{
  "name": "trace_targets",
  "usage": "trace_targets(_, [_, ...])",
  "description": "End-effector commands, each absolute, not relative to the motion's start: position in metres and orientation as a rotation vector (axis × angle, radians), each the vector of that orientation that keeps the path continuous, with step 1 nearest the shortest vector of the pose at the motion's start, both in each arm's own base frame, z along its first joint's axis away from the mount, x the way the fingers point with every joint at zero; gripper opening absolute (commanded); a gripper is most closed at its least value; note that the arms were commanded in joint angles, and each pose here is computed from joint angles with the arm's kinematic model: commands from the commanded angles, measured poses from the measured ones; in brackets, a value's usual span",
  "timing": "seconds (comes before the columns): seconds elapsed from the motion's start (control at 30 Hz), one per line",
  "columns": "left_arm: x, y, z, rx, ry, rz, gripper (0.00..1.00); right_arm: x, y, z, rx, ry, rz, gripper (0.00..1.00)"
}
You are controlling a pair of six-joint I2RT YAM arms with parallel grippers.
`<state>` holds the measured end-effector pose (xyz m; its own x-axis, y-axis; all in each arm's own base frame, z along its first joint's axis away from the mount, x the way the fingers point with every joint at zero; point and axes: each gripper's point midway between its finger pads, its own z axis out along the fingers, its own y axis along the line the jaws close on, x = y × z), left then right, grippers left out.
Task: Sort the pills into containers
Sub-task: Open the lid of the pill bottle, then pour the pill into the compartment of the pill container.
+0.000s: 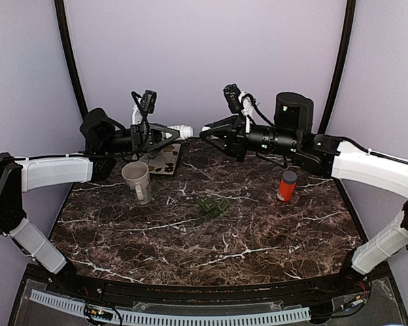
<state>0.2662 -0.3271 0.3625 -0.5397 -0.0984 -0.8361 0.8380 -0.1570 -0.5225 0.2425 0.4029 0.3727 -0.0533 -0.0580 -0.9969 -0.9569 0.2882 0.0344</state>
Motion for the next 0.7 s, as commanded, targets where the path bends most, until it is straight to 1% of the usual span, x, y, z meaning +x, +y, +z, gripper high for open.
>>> trace_targets(0.0, [0.264, -0.321, 0.367, 0.858, 1.399, -1.704, 0.0, 0.246, 0.391, 0.391, -0.946, 1.368, 0.975, 0.18])
trace_targets(0.13, [0.264, -0.325, 0.358, 0.832, 1.407, -1.68, 0.0, 0.243, 0.386, 0.388, -0.943, 1.366, 0.973, 0.18])
trace_targets(0.23, [0.266, -0.327, 0.35, 0.801, 1.419, -1.659, 0.0, 0.249, 0.377, 0.389, -0.883, 1.383, 0.95, 0.16])
trace_targets(0.33, [0.268, -0.329, 0.341, 0.764, 1.431, -1.644, 0.0, 0.251, 0.371, 0.377, -0.863, 1.408, 0.941, 0.15])
trace_targets(0.67, [0.274, -0.335, 0.299, 0.64, 1.502, -1.608, 0.0, 0.253, 0.355, 0.367, -0.8, 1.433, 0.925, 0.14])
